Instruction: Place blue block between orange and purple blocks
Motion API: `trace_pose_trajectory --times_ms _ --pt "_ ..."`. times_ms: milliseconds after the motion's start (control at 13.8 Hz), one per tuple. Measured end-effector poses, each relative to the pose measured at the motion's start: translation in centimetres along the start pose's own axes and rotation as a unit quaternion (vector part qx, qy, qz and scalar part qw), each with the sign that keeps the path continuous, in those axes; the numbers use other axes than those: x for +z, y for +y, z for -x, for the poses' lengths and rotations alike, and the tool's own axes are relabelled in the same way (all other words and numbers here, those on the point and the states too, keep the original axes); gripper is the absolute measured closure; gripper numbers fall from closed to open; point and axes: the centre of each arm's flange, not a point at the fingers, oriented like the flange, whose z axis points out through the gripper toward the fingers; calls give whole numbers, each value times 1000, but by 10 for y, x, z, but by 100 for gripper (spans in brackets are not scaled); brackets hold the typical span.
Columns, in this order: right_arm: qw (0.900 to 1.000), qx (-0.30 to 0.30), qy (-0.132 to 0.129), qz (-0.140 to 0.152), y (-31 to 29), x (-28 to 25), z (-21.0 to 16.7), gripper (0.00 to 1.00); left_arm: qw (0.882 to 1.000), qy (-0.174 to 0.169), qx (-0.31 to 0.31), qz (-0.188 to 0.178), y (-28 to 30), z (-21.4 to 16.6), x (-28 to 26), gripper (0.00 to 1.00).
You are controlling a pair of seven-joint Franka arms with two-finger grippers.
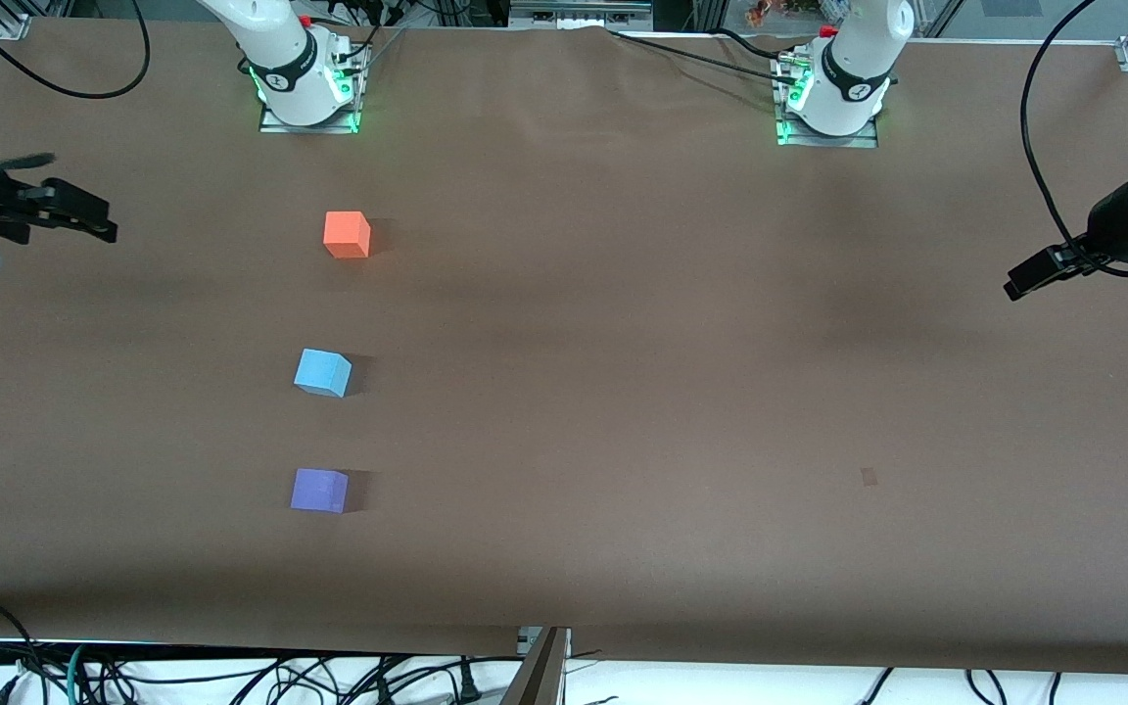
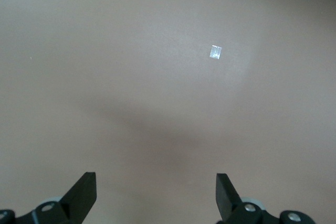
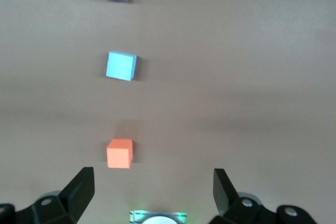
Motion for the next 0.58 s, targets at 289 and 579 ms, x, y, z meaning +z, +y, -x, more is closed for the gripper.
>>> trace_pose_trajectory --times_ms 289,579 --pt "1000 -12 -8 11 -14 3 0 0 1000 0 0 0 0 0 0 0" --pt "1000 -11 -9 12 -12 4 0 0 1000 0 0 0 0 0 0 0"
